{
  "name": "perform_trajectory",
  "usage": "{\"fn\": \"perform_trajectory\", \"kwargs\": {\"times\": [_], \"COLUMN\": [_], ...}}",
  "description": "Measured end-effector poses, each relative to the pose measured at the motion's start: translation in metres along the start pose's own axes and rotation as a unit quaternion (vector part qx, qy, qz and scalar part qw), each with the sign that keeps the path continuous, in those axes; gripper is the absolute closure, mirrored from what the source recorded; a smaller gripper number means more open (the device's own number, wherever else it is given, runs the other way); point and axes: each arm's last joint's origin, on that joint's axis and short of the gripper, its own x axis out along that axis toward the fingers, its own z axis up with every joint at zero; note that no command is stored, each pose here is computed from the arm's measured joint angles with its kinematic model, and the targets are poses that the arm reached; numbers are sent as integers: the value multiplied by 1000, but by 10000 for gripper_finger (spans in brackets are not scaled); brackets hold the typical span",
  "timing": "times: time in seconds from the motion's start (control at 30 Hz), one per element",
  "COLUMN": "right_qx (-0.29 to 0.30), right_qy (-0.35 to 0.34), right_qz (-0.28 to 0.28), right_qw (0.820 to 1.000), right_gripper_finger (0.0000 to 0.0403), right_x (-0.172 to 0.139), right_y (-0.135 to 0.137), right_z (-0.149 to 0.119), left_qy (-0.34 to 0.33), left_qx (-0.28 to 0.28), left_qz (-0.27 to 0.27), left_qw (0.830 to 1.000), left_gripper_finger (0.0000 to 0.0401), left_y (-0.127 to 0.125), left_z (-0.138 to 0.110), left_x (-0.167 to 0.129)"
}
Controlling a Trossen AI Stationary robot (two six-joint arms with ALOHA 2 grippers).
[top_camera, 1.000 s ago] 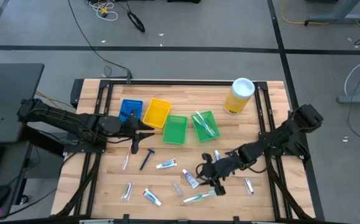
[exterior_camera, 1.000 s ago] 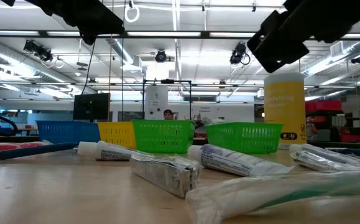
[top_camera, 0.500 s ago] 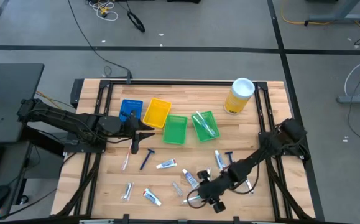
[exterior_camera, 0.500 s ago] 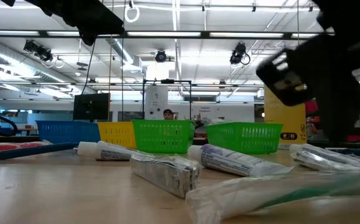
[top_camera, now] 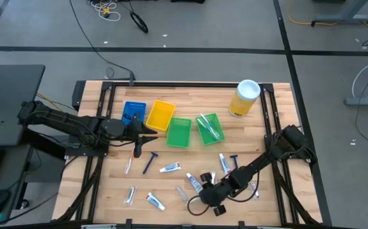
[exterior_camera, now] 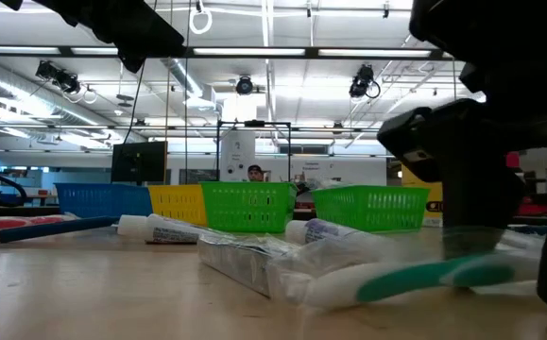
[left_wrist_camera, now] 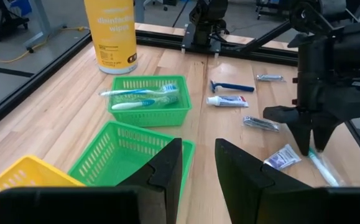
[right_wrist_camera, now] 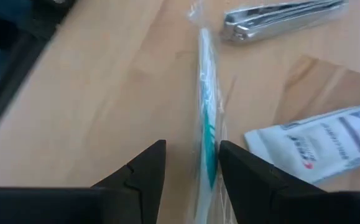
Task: Pick & Place Travel size toiletries
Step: Put the green toothbrush into the right green bin
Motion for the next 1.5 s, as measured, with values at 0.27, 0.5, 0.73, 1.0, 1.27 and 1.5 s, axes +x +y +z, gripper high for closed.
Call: {"fn": "perform_trajectory", "kwargs": {"times": [0.27,0.5,0.73,1.0,1.27,1.5], "right_qx": [-48,-79,-21,-15,-30,-52], "right_qy": [-5,-14,30,28,37,39], "right_qz": [-10,-49,-36,-29,-26,-32], "right_qw": [999,996,999,999,999,997], "right_gripper_finger": [240,242,242,247,265,289], "right_x": [-2,-6,-5,-2,7,8], "right_y": [7,15,4,0,-1,-1], "right_z": [3,12,5,6,3,2], "left_qy": [2,5,6,9,12,11], "left_qx": [1,2,-5,-5,-5,-5], "left_qz": [1,1,1,-11,-24,-23], "left_qw": [1000,1000,1000,1000,1000,1000], "left_gripper_finger": [296,296,296,296,296,296], "left_y": [0,0,0,-1,-1,-1], "left_z": [0,-1,-1,-1,-2,-1], "left_x": [0,0,0,0,0,0]}}
